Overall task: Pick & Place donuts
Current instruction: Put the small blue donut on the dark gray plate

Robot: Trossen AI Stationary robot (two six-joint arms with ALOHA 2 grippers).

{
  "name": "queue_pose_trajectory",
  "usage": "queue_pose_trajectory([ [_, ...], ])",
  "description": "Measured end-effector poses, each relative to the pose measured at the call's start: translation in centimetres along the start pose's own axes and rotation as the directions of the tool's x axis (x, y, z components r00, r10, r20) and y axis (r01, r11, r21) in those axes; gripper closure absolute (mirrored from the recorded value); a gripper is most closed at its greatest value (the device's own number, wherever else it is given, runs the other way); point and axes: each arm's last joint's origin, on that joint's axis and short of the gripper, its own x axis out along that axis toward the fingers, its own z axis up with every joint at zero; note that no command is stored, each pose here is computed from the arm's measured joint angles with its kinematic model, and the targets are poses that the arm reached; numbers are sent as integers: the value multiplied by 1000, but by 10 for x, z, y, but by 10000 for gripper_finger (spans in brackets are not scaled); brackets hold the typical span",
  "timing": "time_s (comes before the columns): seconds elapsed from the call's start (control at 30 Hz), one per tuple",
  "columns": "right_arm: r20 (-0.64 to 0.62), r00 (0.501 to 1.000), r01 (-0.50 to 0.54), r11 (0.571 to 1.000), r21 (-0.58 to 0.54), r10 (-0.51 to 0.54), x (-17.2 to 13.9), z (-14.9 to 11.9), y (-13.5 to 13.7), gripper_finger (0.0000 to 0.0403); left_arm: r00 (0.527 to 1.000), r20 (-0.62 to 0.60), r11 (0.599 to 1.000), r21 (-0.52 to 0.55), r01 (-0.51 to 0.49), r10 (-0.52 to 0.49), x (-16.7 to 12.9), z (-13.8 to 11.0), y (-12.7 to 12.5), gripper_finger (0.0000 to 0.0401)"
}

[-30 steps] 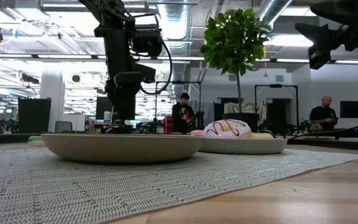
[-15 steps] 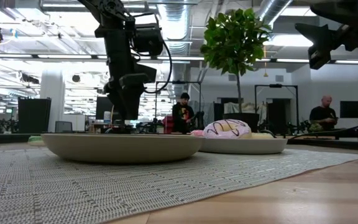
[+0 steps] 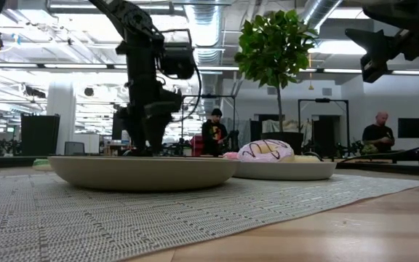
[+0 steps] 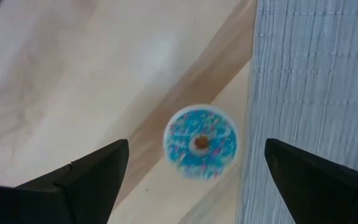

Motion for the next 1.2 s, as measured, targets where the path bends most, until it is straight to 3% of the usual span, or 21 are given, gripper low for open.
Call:
queue_pose_trajectory([
  [0.5, -5, 1000, 2, 1000, 15, -2, 0, -1, 0, 241, 994, -103, 1000, 0, 29, -29, 35, -1, -7, 36],
  [0.97, -8, 1000, 3, 1000, 23, -3, 0, -1, 0, 242, 994, -102, 1000, -6, 25, -26, 35, 3, -9, 122],
  [1.2, -8, 1000, 3, 1000, 23, -3, 0, -1, 0, 241, 995, -95, 1000, -7, 7, -8, 35, 3, -8, 144],
])
